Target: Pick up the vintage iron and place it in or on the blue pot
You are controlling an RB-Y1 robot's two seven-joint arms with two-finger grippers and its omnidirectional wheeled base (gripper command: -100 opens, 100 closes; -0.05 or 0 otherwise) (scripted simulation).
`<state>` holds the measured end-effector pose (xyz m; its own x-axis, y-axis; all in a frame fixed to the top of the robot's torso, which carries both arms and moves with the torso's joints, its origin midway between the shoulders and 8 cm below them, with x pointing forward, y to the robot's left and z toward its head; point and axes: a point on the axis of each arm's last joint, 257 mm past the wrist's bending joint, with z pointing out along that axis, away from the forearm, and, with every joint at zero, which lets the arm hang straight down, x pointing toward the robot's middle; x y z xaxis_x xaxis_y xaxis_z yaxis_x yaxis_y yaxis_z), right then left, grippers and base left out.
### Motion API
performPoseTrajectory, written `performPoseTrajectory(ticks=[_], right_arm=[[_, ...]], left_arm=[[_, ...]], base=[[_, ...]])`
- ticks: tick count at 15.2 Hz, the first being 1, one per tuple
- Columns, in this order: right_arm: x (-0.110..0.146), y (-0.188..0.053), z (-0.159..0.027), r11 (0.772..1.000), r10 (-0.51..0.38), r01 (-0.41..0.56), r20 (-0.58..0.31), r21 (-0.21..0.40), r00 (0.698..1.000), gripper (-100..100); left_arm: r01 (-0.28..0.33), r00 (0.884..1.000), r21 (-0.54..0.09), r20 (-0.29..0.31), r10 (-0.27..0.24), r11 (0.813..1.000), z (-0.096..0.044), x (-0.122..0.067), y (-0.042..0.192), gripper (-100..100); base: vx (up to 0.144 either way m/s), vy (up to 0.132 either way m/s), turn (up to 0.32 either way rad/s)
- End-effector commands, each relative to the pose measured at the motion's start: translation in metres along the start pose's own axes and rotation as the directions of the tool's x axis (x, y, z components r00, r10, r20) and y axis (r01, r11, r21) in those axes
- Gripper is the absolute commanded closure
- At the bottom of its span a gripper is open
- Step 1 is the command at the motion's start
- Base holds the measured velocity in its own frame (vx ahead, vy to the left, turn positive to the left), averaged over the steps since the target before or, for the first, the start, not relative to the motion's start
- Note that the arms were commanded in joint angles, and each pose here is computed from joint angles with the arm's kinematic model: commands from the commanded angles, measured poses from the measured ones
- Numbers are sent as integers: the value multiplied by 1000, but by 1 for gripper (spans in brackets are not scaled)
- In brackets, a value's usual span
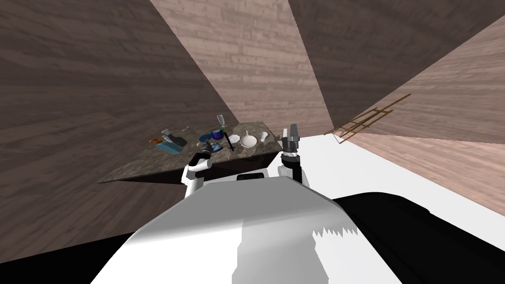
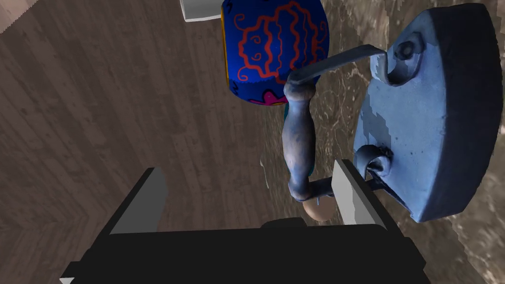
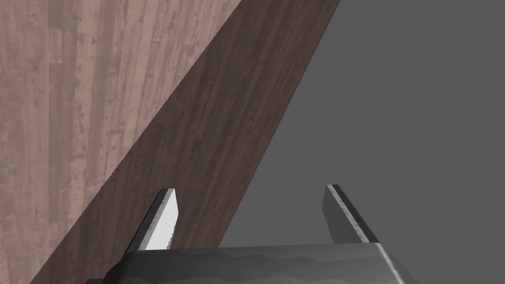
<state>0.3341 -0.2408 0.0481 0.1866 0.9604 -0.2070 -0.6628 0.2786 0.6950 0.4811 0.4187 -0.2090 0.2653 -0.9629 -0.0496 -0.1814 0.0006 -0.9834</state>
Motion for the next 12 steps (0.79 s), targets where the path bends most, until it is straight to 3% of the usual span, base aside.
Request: performPoseTrajectory(ticks=[1, 7, 9, 10, 12], right_arm=[[0, 0, 0, 1000, 0, 0, 0, 0, 1000, 0], [0, 0, 0, 1000, 0, 0, 0, 0, 1000, 0], [0, 0, 0, 1000, 0, 0, 0, 0, 1000, 0], [0, 0, 0, 1000, 0, 0, 0, 0, 1000, 0], [0, 0, 0, 1000, 0, 0, 0, 0, 1000, 0]], left_arm=[[14, 1000, -37, 12, -14, 999, 3, -4, 9, -100], [54, 998, -123, 49, -48, 991, 10, -20, 32, -100], [48, 998, -112, 43, -44, 993, 9, -17, 30, -100], [48, 998, -112, 43, -44, 993, 9, -17, 30, 100], [49, 998, -113, 43, -44, 992, 9, -17, 30, 100]], base=[[23, -32, -22], [37, -23, -20], [13, -1, -1], [0, 0, 0], [0, 0, 0]])
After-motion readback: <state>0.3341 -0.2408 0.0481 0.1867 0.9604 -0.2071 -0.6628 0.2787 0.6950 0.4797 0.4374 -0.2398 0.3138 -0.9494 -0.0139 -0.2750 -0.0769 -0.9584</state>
